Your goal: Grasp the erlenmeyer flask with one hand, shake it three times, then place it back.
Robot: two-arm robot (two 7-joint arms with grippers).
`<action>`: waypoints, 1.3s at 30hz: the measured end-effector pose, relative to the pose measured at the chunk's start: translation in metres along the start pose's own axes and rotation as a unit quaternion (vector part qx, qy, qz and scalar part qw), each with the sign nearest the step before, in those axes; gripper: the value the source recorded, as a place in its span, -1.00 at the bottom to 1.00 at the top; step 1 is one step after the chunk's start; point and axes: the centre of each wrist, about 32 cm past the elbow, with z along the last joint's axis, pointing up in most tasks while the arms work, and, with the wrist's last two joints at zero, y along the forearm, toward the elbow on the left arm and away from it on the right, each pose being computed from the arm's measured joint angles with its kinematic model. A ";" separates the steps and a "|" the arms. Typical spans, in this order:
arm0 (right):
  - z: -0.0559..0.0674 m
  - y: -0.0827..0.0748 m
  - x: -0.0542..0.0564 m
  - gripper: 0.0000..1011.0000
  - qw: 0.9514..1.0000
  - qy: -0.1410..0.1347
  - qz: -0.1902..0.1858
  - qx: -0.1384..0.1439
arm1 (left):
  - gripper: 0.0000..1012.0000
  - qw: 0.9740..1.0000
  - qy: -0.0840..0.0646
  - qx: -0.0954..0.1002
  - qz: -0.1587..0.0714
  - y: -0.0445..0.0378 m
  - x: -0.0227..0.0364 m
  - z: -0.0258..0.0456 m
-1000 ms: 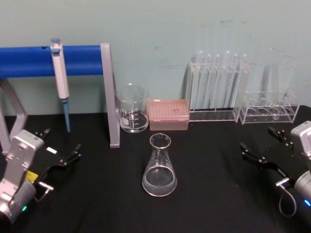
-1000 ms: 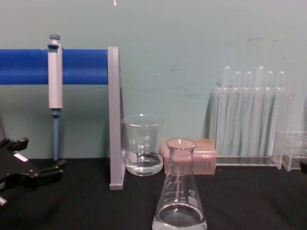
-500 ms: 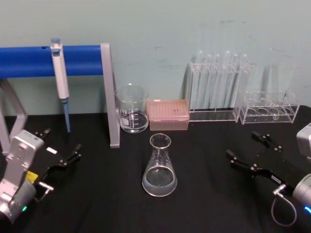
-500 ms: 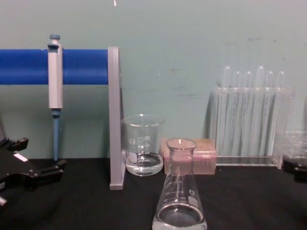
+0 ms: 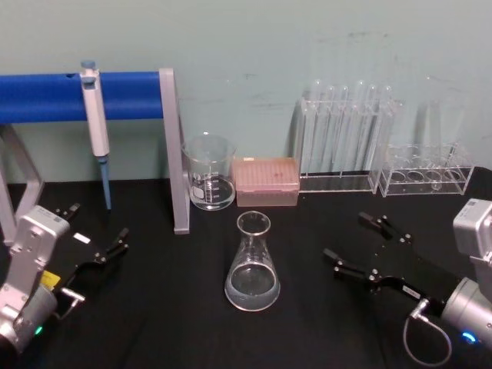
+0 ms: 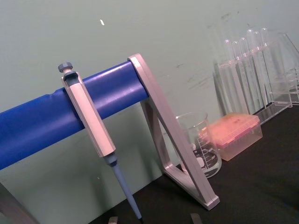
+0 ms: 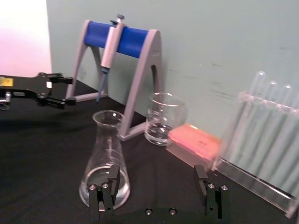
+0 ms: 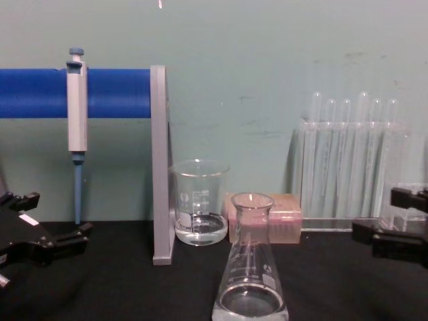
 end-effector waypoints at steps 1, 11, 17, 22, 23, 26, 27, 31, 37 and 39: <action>0.000 0.001 0.000 0.98 1.000 0.000 0.003 0.001 | 0.98 1.000 0.000 0.000 0.000 0.0000 0.0000 0.0000; -0.002 0.014 -0.001 0.98 0.999 0.004 0.034 0.010 | 0.98 1.000 0.000 0.000 0.000 0.0000 0.0000 0.0000; -0.003 0.024 -0.001 0.98 0.999 0.007 0.049 0.015 | 0.98 1.000 0.000 0.000 0.000 0.0000 0.0000 0.0000; -0.003 0.032 -0.001 0.98 0.998 0.008 0.057 0.018 | 0.98 1.000 0.000 0.000 0.000 0.0000 0.0000 0.0000; -0.004 0.033 -0.001 0.98 0.998 0.009 0.058 0.018 | 0.98 1.000 0.000 0.000 0.000 0.0000 0.0000 0.0000; -0.005 0.039 0.001 0.98 0.998 0.013 0.064 0.016 | 0.98 1.000 0.000 0.000 0.000 0.0000 0.0000 0.0000; -0.005 0.039 0.001 0.98 0.998 0.013 0.064 0.016 | 0.98 1.000 0.000 0.000 0.000 0.0000 0.0000 0.0000; -0.007 0.047 0.002 0.98 0.997 0.019 0.071 0.013 | 0.98 1.000 0.000 0.000 0.000 0.0000 0.0000 0.0000; -0.008 0.058 0.005 0.98 0.996 0.024 0.083 0.011 | 0.98 1.000 0.000 0.000 0.000 0.0000 0.0000 0.0000; -0.008 0.061 0.006 0.98 0.996 0.025 0.085 0.011 | 0.98 1.000 0.000 0.000 0.000 0.0000 0.0000 0.0000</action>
